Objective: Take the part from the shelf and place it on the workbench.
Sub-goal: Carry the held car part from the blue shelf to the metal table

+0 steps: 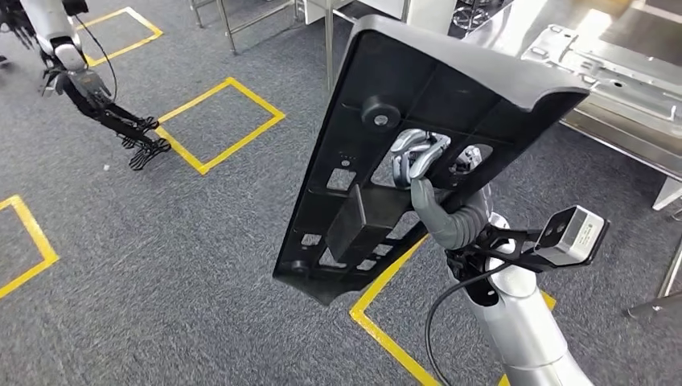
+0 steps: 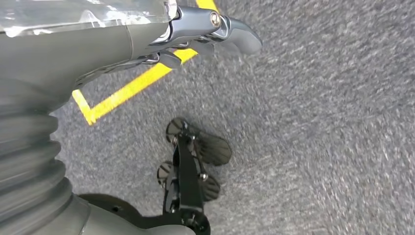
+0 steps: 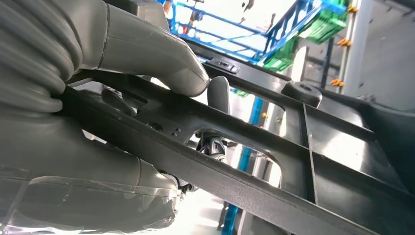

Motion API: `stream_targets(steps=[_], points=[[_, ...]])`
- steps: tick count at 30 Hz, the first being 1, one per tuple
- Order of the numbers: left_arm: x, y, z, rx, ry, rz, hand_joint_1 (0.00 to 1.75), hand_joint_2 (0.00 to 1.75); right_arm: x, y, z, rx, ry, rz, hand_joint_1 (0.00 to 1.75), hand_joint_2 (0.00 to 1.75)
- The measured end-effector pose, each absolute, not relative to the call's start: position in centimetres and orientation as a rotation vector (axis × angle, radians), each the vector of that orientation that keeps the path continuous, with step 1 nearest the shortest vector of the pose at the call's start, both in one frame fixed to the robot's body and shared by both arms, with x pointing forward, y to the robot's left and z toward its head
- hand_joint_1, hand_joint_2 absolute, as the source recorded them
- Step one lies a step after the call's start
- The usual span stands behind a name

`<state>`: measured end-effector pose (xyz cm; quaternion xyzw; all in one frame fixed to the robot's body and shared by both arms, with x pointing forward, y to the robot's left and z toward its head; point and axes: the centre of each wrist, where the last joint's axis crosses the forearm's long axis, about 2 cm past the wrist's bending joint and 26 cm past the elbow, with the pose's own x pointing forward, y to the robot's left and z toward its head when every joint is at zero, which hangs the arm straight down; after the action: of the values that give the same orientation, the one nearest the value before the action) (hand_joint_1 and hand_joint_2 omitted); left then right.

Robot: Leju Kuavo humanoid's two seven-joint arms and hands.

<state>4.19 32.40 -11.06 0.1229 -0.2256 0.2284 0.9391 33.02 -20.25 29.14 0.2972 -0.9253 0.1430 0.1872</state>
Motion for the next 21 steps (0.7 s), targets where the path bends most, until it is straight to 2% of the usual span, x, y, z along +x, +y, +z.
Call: stream_targets(steps=[21], points=[[4.17,32.15,-11.07,0.250,-0.463,0.476,0.00,1.75,33.83,-20.30,29.29,0.839,-2.591,0.397,1.75,1.75]])
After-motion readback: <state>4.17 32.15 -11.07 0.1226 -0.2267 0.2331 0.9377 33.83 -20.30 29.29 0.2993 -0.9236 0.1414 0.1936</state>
